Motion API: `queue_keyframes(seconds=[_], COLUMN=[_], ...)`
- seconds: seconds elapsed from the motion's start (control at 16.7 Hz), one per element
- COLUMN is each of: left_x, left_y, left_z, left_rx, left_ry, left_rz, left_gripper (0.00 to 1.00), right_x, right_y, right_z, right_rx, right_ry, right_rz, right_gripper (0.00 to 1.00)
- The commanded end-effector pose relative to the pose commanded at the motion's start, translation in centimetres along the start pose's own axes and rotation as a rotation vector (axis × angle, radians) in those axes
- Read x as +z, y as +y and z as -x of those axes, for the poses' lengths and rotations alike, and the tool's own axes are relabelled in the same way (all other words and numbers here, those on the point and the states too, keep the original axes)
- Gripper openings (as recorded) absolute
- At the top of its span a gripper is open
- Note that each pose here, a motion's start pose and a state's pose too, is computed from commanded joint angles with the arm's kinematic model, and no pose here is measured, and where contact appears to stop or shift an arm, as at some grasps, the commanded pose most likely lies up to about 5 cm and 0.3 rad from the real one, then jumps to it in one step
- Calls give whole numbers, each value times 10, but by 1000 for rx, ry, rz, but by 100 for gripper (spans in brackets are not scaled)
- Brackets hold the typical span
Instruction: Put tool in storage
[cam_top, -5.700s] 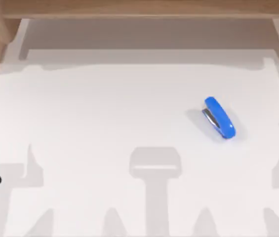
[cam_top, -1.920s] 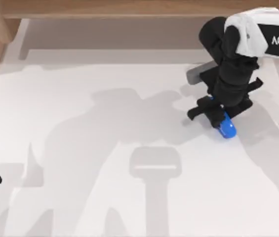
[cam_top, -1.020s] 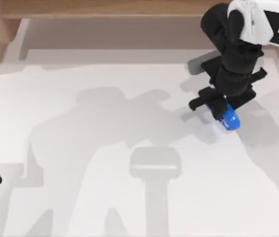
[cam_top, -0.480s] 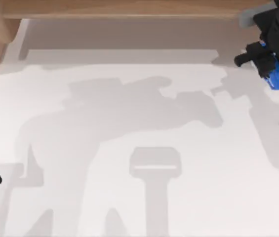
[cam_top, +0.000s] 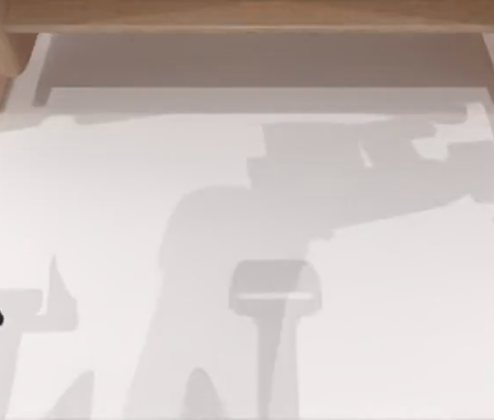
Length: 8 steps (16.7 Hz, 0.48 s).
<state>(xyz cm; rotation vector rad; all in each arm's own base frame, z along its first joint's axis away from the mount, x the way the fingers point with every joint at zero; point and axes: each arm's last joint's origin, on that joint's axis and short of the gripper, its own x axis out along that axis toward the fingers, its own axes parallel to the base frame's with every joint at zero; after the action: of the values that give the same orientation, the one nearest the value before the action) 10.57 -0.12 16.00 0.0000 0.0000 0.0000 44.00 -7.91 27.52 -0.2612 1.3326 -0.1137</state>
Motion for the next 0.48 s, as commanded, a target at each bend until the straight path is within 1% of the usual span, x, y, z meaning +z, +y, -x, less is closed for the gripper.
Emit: queue_keyframes(seconds=[0.12, 0.24, 0.36, 0.48], left_x=[0, 0, 0, 0], left_y=[0, 0, 0, 0], left_z=[0, 0, 0, 0], left_rx=[0, 0, 0, 0], left_ry=[0, 0, 0, 0], left_rz=[0, 0, 0, 0], left_gripper=[100, 100, 100, 100], right_x=[4, 6, 4, 0], right_y=[-29, -51, -61, -61], right_z=[-20, -50, -87, -118], right_rx=[-4, 18, 68, 127], right_ry=[5, 30, 86, 154], right_rz=[-32, -59, -81, -97], right_gripper=[0, 0, 0, 0])
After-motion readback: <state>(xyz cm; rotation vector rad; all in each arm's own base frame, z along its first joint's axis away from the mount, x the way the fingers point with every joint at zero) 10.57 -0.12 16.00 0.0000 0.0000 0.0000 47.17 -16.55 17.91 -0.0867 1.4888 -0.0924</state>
